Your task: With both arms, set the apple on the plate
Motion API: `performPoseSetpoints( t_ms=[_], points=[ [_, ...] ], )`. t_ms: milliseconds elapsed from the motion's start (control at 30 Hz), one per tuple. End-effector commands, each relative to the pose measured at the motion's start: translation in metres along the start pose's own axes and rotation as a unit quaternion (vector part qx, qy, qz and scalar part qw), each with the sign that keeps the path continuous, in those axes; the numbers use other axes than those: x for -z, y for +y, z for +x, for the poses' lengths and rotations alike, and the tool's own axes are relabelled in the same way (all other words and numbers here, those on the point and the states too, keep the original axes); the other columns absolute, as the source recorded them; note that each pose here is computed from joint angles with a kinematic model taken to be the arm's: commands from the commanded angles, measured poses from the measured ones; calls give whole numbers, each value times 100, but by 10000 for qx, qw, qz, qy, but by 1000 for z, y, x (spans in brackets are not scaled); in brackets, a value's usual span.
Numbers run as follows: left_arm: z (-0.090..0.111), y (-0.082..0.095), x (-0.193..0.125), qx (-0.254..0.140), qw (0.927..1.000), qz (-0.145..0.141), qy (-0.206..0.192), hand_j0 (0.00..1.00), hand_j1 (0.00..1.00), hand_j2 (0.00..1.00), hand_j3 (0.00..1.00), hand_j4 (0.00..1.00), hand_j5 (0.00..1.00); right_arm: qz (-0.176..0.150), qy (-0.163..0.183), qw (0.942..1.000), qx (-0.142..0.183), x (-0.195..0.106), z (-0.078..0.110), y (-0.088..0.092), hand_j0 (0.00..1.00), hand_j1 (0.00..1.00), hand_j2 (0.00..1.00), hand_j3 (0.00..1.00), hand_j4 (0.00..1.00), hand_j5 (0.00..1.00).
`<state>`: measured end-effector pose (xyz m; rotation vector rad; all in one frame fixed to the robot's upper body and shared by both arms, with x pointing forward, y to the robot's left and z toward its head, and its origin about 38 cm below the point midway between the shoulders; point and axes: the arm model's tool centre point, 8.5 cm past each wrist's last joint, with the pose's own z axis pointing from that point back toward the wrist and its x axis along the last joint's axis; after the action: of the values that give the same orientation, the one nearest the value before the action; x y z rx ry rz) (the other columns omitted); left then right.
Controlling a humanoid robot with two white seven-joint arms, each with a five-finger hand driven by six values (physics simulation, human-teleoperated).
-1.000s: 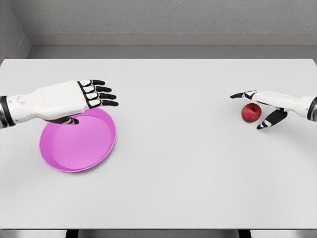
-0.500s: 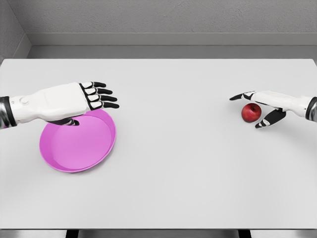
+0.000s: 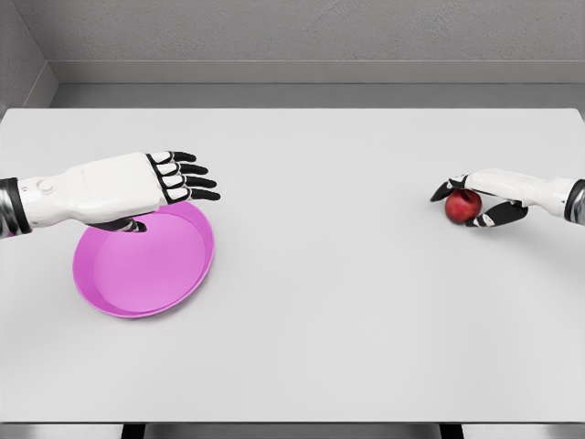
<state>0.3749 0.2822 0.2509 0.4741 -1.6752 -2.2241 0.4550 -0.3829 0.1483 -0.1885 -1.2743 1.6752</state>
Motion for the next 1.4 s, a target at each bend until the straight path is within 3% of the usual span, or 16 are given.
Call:
performPoseSetpoints(
  t_ms=[0,100,133,367,400,433,467,533,667,733,967,1000,1033,1267,1367],
  points=[
    [0,1,0,-22,10000,18,4,100,100,100,100,100,100,-35,-7,10000,30,0,0,-1,63,63,63,63,63,63],
    [0,0,0,-16,10000,14,6,100,100,100,100,100,100,-47,-9,10000,35,-1,0,-2,63,63,63,63,63,63],
    [0,1,0,-22,10000,18,4,100,100,100,100,100,100,-74,-31,9999,66,-1,0,-2,56,56,56,56,56,56],
    [-1,2,-1,-3,10000,36,19,100,100,100,100,100,100,-115,-98,9999,45,2,4,-6,48,48,48,48,48,48],
    [-1,2,-1,-3,10000,36,19,100,100,100,100,100,100,-121,-115,9998,48,3,5,-6,38,38,38,38,38,38],
    [-1,2,-1,-3,10000,36,19,100,100,100,100,100,100,-158,-162,9997,74,3,7,-7,38,38,38,38,38,38],
    [-1,2,-1,-3,10000,36,19,100,100,100,100,100,100,-227,-308,9993,52,5,15,-12,38,38,38,38,38,38],
    [-1,2,-1,-3,10000,36,19,100,100,100,100,100,100,-244,-800,9960,-321,16,51,-23,38,38,38,38,38,38],
    [-1,2,-1,-3,10000,36,19,100,100,100,100,100,100,171,-2020,9750,-911,52,139,-5,38,38,38,38,38,38],
    [-1,2,-1,-3,10000,29,19,100,100,100,100,100,100,339,-2265,9687,-956,70,156,2,39,39,39,39,39,39],
    [-1,2,-1,-7,10000,24,14,100,100,100,100,100,100,305,-2424,9652,-930,81,167,4,40,40,40,40,40,40],
    [-1,2,-1,-7,10000,24,14,100,100,100,100,100,100,301,-2414,9655,-927,80,166,3,73,73,73,73,73,73],
    [-1,2,-1,-7,10000,24,14,100,100,100,100,100,100,300,-2380,9664,-918,79,164,3,100,100,100,100,100,100],
    [-1,2,-1,-7,10000,24,14,100,100,100,100,100,100,226,-2324,9679,-924,75,160,-3,100,100,100,100,100,100],
    [1,0,2,-42,10000,15,-29,100,100,100,100,100,100,-253,-1904,9791,-666,52,126,-25,100,100,100,100,100,100]
  ],
)
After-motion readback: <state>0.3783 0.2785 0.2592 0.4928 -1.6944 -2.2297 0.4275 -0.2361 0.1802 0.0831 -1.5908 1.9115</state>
